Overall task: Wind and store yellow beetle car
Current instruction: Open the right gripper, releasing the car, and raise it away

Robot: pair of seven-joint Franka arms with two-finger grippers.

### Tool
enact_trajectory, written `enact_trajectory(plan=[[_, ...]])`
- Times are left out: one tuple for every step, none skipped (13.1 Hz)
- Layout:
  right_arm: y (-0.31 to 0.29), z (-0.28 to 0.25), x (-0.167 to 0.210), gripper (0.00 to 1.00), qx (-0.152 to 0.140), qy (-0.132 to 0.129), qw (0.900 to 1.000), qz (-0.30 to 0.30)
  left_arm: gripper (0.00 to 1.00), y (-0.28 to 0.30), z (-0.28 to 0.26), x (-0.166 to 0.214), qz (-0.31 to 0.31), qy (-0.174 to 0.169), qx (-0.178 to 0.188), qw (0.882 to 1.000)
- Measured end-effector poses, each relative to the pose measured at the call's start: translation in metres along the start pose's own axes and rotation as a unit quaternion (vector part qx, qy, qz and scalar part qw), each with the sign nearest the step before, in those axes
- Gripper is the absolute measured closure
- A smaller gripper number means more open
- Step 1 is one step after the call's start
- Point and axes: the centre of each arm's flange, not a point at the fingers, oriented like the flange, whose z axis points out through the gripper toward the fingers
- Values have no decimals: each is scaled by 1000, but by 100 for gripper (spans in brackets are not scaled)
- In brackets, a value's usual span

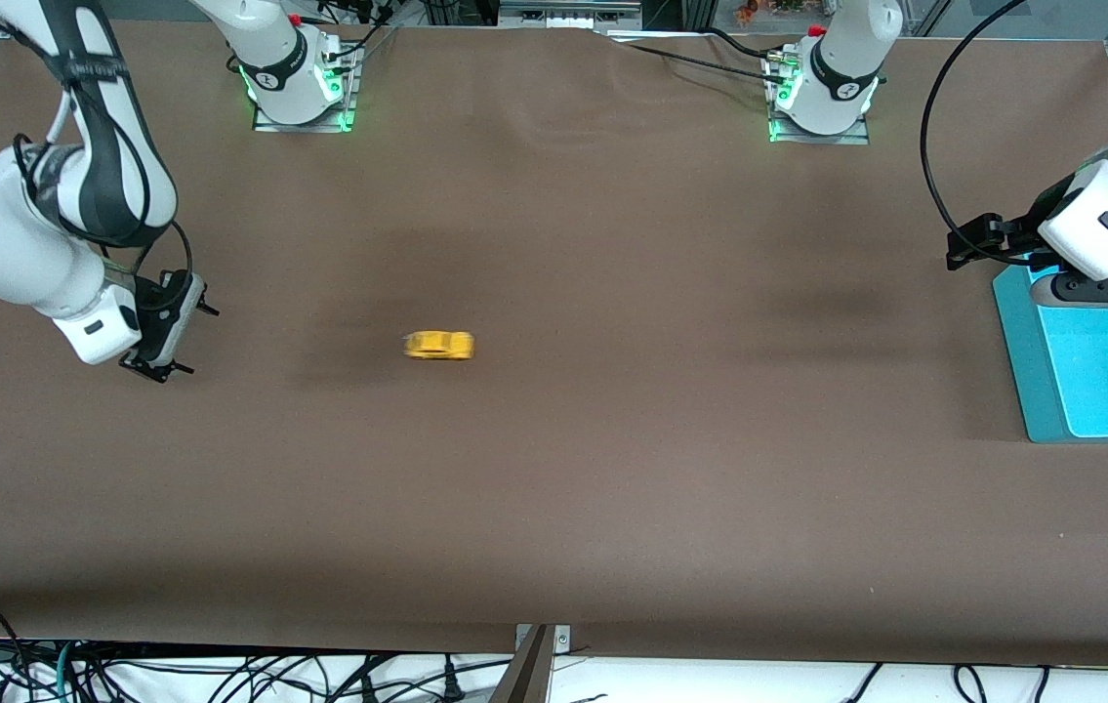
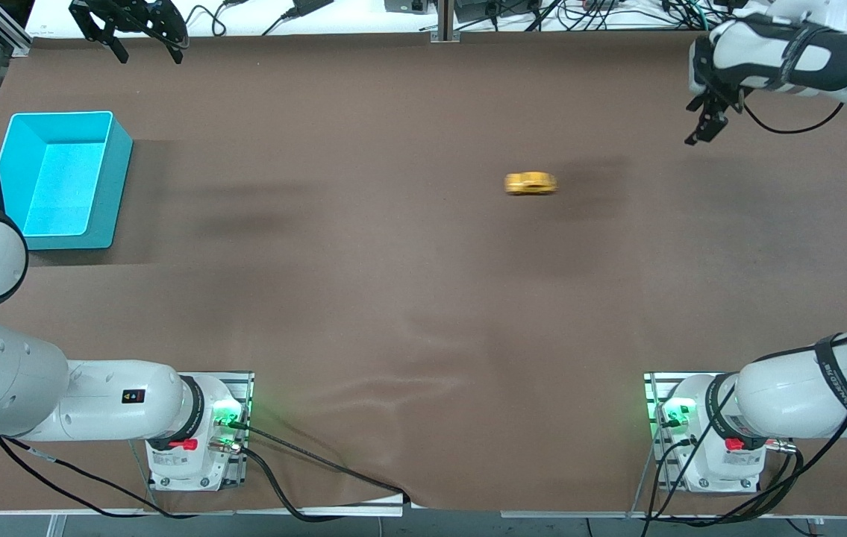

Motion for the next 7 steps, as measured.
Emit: enact_trajectory(plan=[[-5, -19, 10, 0, -2, -3, 999, 38, 0, 0, 0, -1, 0, -4, 0, 1000], [-10, -40, 20, 0, -6, -7, 997, 77, 0, 0, 0, -2, 0, -6, 0, 1000], [-16, -60, 30, 0, -12, -14, 993, 117, 0, 0, 0, -3, 0, -7, 0, 1000], [-23, -79, 40, 0, -17, -20, 987, 157, 0, 0, -1, -3, 0, -7, 0, 1000], [-31, -96, 50, 0, -19, -24, 980, 195, 0, 0, -1, -3, 0, -7, 0, 1000], [-38, -111, 56, 0, -19, -25, 973, 230, 0, 0, -1, -3, 0, -7, 0, 1000], [-44, -124, 58, 0, -20, -25, 965, 261, 0, 0, -1, -3, 0, -7, 0, 1000]])
